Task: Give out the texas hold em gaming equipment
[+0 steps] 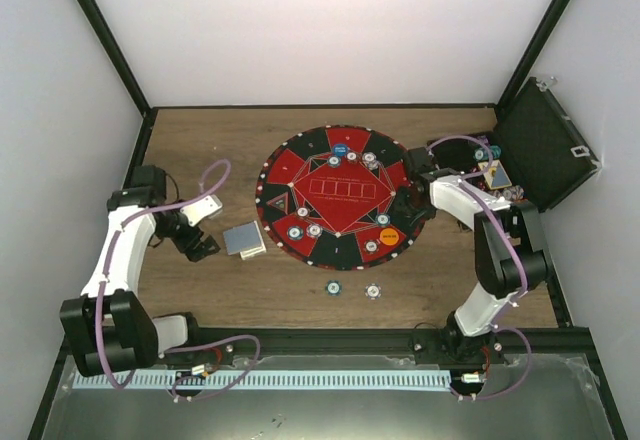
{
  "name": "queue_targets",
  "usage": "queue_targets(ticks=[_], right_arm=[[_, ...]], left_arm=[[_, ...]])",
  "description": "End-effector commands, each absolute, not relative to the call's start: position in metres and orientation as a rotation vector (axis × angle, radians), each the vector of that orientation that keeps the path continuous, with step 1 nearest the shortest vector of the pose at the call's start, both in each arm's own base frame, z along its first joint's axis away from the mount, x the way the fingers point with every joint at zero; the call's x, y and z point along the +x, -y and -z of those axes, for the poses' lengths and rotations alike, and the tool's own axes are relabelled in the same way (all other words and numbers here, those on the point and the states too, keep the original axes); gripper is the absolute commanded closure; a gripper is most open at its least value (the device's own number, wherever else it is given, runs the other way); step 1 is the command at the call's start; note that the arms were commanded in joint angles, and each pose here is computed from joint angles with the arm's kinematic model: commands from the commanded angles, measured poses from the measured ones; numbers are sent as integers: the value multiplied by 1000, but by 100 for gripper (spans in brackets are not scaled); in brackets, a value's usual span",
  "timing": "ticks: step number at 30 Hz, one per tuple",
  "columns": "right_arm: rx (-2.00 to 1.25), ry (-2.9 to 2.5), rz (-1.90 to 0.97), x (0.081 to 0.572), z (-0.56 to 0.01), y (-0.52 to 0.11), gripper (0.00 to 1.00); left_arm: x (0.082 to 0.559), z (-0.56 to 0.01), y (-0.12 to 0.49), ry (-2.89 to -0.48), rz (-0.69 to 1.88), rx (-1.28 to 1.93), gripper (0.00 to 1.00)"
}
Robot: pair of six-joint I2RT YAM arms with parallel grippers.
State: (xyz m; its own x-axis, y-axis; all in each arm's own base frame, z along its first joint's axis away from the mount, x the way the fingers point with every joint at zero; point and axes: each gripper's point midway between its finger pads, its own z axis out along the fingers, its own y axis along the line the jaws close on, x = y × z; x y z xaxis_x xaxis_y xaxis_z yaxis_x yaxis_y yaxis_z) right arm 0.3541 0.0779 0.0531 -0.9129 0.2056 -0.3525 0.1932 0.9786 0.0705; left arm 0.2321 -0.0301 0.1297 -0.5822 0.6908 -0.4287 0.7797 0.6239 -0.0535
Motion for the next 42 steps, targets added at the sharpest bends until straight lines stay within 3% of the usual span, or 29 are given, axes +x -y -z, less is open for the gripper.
queue_targets(ticks=[1,7,11,16,20,29,42], right_arm=[[266,-2749,-112,362,-44,-84,72],[267,-2781,-125,358,-28,-87,68],[270,-2788,-109,352,-26,-84,45],[282,-2722,-107,347,-54,-81,23],[257,-2646,-121,339,-89,-86,14],[177,-2546,-178,307,-148,-102,1],[104,-2526,-294,284,-173,-138,0]], left_arm=[[238,-115,33,-2469,265,1266,0],[237,-100,36,-2463,221,1360,0],[240,-93,36,-2452,195,1407,0],[248,-84,34,-2448,171,1446,0],[259,-75,36,-2443,138,1482,0],[263,-70,56,-2414,130,1558,0],[268,-53,66,-2397,15,1605,0]])
